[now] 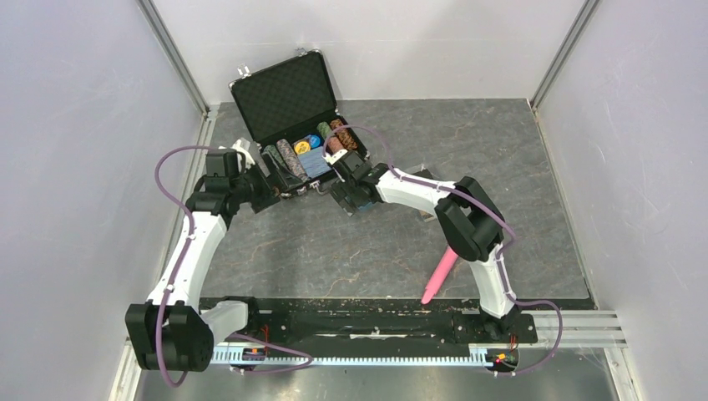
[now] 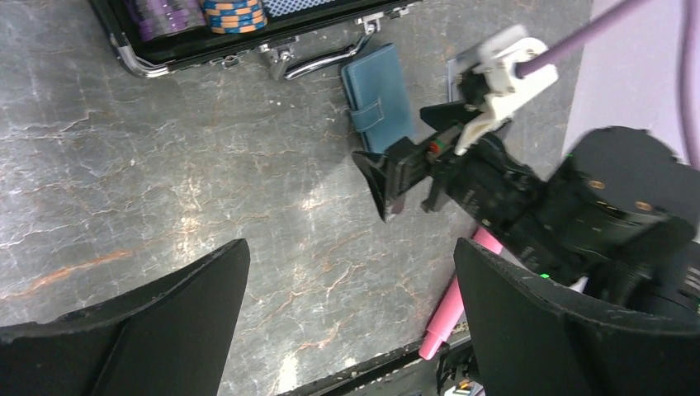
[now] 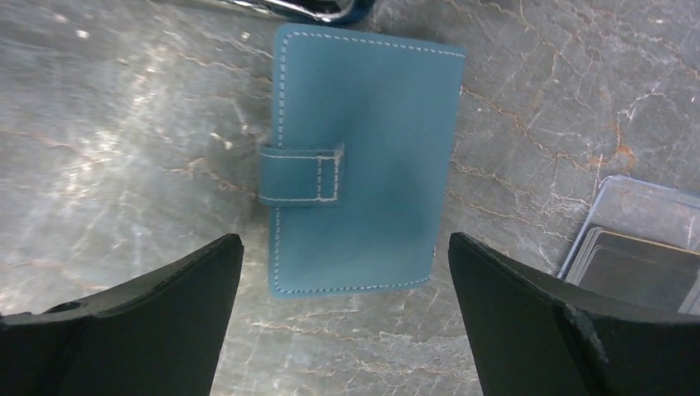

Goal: Put the credit cards into the card holder
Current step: Pick up the card holder from the center of the board.

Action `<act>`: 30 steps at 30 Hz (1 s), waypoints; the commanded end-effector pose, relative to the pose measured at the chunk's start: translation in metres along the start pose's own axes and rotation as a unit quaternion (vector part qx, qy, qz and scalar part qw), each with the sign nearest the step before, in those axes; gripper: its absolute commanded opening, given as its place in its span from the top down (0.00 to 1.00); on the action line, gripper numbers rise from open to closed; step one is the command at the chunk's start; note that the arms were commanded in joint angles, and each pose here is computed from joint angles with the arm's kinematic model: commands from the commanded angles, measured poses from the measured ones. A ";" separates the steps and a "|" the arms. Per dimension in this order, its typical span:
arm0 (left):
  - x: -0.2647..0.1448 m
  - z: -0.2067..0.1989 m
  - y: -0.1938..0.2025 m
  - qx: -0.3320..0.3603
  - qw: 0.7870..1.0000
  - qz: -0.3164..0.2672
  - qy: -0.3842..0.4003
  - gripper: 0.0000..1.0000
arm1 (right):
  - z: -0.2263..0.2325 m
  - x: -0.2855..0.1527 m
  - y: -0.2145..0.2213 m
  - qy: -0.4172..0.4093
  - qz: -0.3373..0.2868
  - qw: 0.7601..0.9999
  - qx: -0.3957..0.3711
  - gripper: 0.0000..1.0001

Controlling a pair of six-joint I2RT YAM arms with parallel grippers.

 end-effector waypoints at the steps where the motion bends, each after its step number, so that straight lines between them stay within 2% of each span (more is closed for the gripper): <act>1: -0.008 -0.023 -0.017 0.001 0.999 -0.023 0.047 0.00 | -0.004 0.010 -0.004 0.026 0.005 1.000 -0.014 0.02; 5: -0.007 -0.025 -0.020 0.004 0.999 -0.024 0.048 0.00 | 0.001 0.026 0.008 0.006 0.030 0.999 -0.017 0.01; 8: -0.010 -0.028 -0.021 0.006 0.998 -0.026 0.054 0.00 | -0.002 0.026 0.010 -0.023 0.031 0.999 -0.004 0.13; 10: -0.012 -0.031 -0.023 0.010 0.998 -0.030 0.059 0.00 | -0.004 0.023 0.010 -0.048 0.031 0.998 0.003 0.26; 12: -0.015 -0.034 -0.024 0.013 0.997 -0.035 0.064 0.00 | -0.005 0.019 0.012 -0.078 0.029 0.996 0.013 0.42; 16: -0.019 -0.036 -0.024 0.016 0.997 -0.042 0.069 0.00 | -0.009 0.007 0.015 -0.129 0.026 0.991 0.038 0.51; 23: -0.016 -0.029 -0.010 0.000 0.997 -0.024 0.080 0.00 | -0.014 -0.036 0.003 -0.232 -0.016 0.969 0.086 0.68; 28: -0.010 -0.021 0.003 -0.017 0.996 -0.001 0.087 0.00 | -0.022 -0.059 0.002 -0.278 -0.034 0.952 0.125 0.92; 30: -0.007 -0.020 0.007 -0.021 0.995 0.007 0.094 0.00 | -0.028 -0.068 0.001 -0.293 -0.041 0.945 0.138 0.99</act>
Point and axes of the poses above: each gripper's point midway between its finger pads, its own x axis out along the fingers, its own z axis along the line the jaws close on, y = z × x, the point moved 7 cm from there along -x, back along the fingers, and after that the axes turned 1 degree about x, right-handed, at the moved point
